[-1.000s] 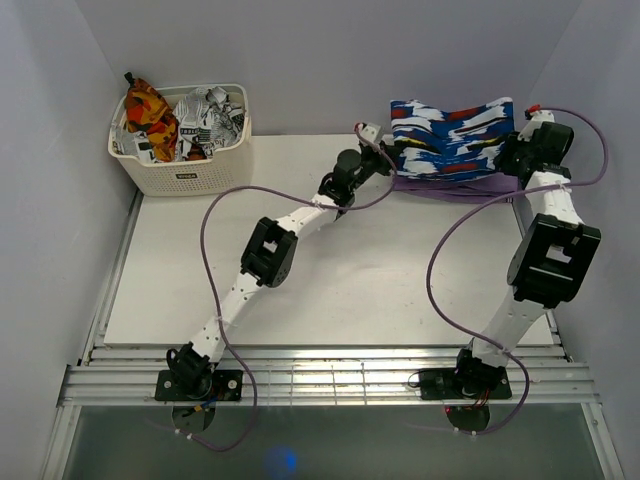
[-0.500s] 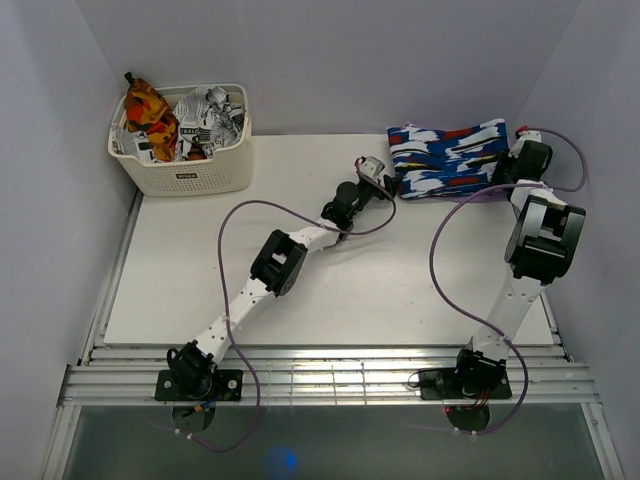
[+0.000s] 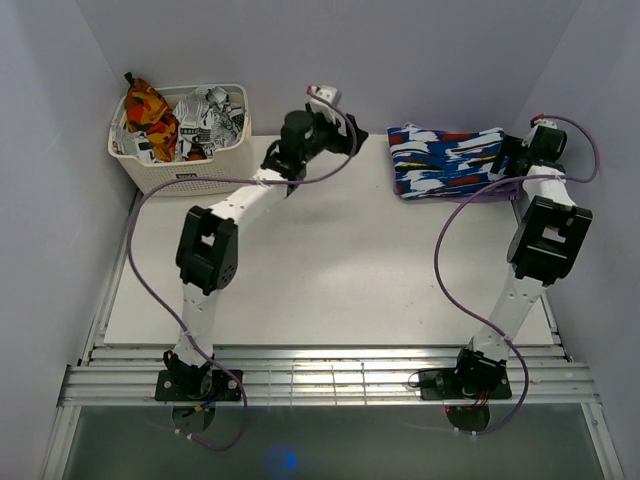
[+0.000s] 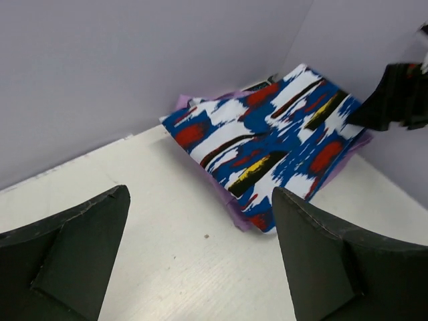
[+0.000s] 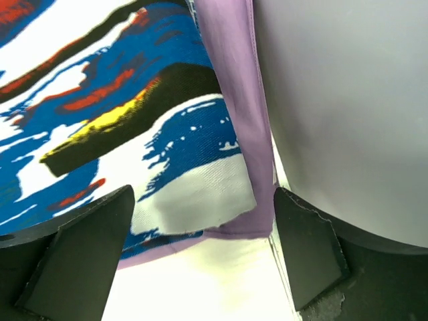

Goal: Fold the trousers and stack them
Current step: Neatly place the folded trousers to the corner

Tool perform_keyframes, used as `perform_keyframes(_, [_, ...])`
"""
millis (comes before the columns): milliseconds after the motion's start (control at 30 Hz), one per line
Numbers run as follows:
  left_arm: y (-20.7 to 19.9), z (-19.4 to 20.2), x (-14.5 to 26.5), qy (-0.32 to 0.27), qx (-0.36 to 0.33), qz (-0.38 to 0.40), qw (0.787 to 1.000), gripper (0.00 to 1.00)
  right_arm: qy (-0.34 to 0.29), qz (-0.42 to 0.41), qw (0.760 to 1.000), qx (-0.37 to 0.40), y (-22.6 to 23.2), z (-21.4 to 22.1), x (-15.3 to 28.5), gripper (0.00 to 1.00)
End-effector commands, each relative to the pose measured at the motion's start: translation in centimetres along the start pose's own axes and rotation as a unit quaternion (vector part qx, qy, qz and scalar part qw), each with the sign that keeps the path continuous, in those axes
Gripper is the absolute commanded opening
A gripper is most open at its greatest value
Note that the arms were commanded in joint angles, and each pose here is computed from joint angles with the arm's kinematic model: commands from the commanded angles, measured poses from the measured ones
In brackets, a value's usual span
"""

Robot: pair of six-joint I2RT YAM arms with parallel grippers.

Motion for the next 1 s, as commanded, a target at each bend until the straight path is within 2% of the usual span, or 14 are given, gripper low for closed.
perform_keyframes(0, [2.2,-5.2,6.9,0.114,0.073,-0.007,0.991,0.98,-0.012,-0.024,1.000,0.010,1.4,-5.5,5.3,0.90])
perform_keyframes(33, [2.5,-2.7,9.2,0.193,0.098,-0.011,0.976,0.98,-0.003,-0.052,0.998,0.025,2.4,-5.7,6.1,0.90])
perform_keyframes(100, [5.3,-2.8,12.5,0.231,0.119,-0.037,0.965,0.98,-0.005,-0.094,0.994,0.061,4.0,-7.4,8.8,0.90])
perform_keyframes(167, [6.5,-0.3,16.7,0.293,0.157,-0.045,0.942,0.98,0.027,-0.144,0.986,0.075,5.6,-6.5,11.4,0.90])
perform_keyframes(233, [8.8,-1.4,20.7,0.289,0.192,-0.045,0.937,0.98,0.029,-0.189,0.976,0.106,7.1,-6.2,14.9,0.90])
perform_keyframes(267, [10.7,0.2,23.2,0.303,0.214,-0.066,0.926,0.98,0.031,-0.205,0.969,0.133,7.3,-5.8,16.0,0.90])
perform_keyframes(367, [11.2,-1.2,27.5,0.291,0.190,-0.054,0.936,0.98,0.084,-0.266,0.948,0.152,8.5,-1.9,19.8,0.90])
perform_keyframes(433, [11.7,0.4,30.6,0.310,0.163,-0.070,0.934,0.98,0.119,-0.295,0.934,0.163,8.7,1.2,21.5,0.90])
perform_keyframes(600, [9.3,-0.2,36.4,0.317,0.086,-0.113,0.938,0.98,0.220,-0.348,0.898,0.152,8.6,9.6,26.4,0.90])
perform_keyframes(667, [7.8,2.1,38.6,0.332,0.067,-0.104,0.935,0.98,0.254,-0.358,0.885,0.157,8.0,13.1,27.2,0.90])
perform_keyframes(700, [7.0,1.5,39.5,0.322,0.051,-0.104,0.940,0.98,0.257,-0.358,0.882,0.165,7.8,13.9,27.8,0.90])
perform_keyframes(767, [6.0,3.6,41.0,0.348,0.054,-0.096,0.931,0.98,0.284,-0.347,0.878,0.169,6.8,16.7,28.3,0.90])
perform_keyframes(867, [5.7,5.1,42.4,0.378,0.063,-0.112,0.917,0.98,0.270,-0.340,0.881,0.188,6.5,17.5,29.0,0.90])
perform_keyframes(967, [5.6,5.3,42.9,0.382,0.062,-0.117,0.915,0.98,0.261,-0.334,0.884,0.198,6.4,18.2,29.5,0.90])
Point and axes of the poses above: each gripper's point midway between its finger pads, its own x axis back along the fingers, its own y axis along the line the jaws close on, z = x × y, the point moved 1 cm from there along x, back along the fingers, and after that the axes turned 9 degrees about -x, right-handed, at the moved point
